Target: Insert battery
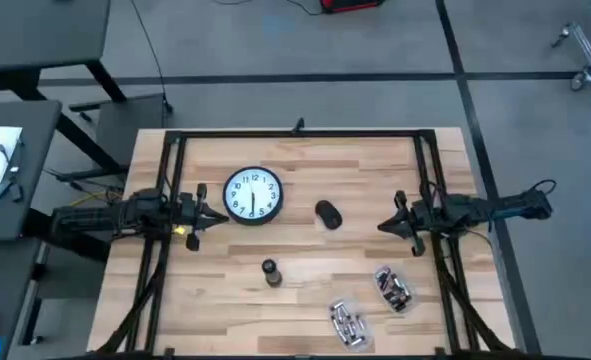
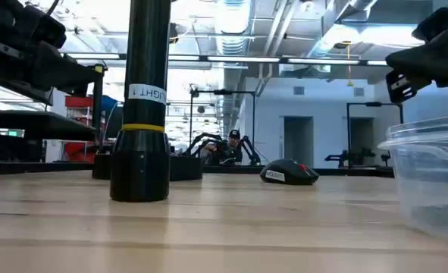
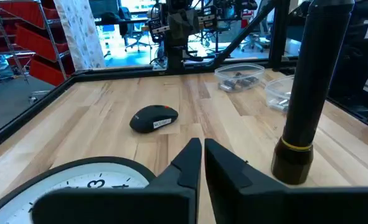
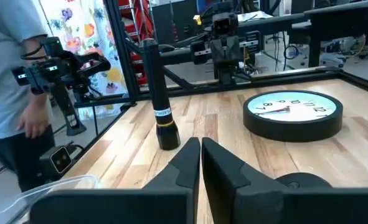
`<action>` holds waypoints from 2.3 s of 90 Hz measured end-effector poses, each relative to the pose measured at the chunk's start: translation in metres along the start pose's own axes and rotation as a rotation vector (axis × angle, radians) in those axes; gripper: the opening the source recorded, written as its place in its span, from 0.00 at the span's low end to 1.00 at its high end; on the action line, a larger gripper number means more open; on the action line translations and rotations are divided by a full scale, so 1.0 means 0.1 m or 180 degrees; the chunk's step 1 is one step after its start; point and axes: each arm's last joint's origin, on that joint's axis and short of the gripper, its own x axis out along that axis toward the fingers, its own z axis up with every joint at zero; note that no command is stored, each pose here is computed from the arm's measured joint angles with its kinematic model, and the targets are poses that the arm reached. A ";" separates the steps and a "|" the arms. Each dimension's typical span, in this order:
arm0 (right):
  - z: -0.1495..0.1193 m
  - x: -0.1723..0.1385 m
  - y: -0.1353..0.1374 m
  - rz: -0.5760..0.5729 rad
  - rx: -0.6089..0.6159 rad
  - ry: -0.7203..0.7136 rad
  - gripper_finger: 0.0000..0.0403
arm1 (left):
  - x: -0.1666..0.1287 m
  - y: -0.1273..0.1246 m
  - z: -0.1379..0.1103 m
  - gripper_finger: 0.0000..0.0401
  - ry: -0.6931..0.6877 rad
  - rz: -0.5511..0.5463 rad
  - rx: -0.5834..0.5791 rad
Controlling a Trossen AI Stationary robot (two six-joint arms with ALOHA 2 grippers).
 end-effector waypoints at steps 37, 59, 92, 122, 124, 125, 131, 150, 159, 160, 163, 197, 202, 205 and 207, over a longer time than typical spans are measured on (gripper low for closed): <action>0.00 0.00 0.00 0.0000 0.0001 -0.0002 0.02 | 0.00 0.00 0.00 0.00 0.0001 0.0001 0.0000; 0.00 0.00 0.00 0.0001 0.0001 -0.0001 0.02 | 0.00 0.00 0.00 0.00 0.0001 0.0001 0.0000; 0.00 0.00 0.00 0.0000 0.0000 -0.0001 0.02 | 0.00 0.01 -0.01 0.00 0.0032 0.0157 0.0034; 0.00 0.00 0.00 0.0001 0.0001 -0.0001 0.02 | 0.00 0.02 -0.01 0.00 0.0054 0.0277 0.0042; 0.00 0.00 0.00 0.0001 0.0000 -0.0001 0.02 | 0.00 0.03 -0.01 0.00 0.0053 0.0278 0.0042; 0.00 0.00 0.00 0.0001 0.0001 -0.0002 0.02 | 0.00 0.03 -0.01 0.00 0.0054 0.0279 0.0041; 0.00 0.00 0.00 0.0001 0.0000 -0.0002 0.02 | 0.00 0.03 -0.01 0.00 0.0052 0.0284 0.0037; 0.00 0.00 0.00 0.0001 0.0001 -0.0001 0.02 | 0.00 0.03 -0.01 0.00 0.0052 0.0288 0.0036; 0.00 0.00 0.00 0.0000 0.0001 -0.0001 0.02 | 0.00 0.03 -0.01 0.00 0.0053 0.0290 0.0036; 0.00 0.00 0.00 0.0000 0.0001 -0.0001 0.02 | 0.00 0.03 -0.01 0.00 0.0053 0.0290 0.0036; 0.00 0.00 0.00 0.0000 0.0000 -0.0002 0.02 | 0.00 0.03 -0.01 0.00 0.0053 0.0290 0.0036; 0.25 -0.03 0.00 -0.0012 0.1529 -0.0918 0.02 | 0.00 0.03 -0.01 0.00 0.0035 0.0300 -0.0257; 0.32 -0.06 -0.02 -0.0117 0.1962 -0.1259 0.02 | 0.00 0.03 -0.01 0.00 0.0033 0.0301 -0.0299; 0.35 -0.07 -0.04 -0.0215 0.2146 -0.1445 0.02 | 0.00 0.03 -0.01 0.00 0.0033 0.0301 -0.0305; 0.37 -0.08 -0.06 -0.0298 0.2240 -0.1564 0.02 | 0.00 0.03 -0.01 0.00 0.0033 0.0301 -0.0306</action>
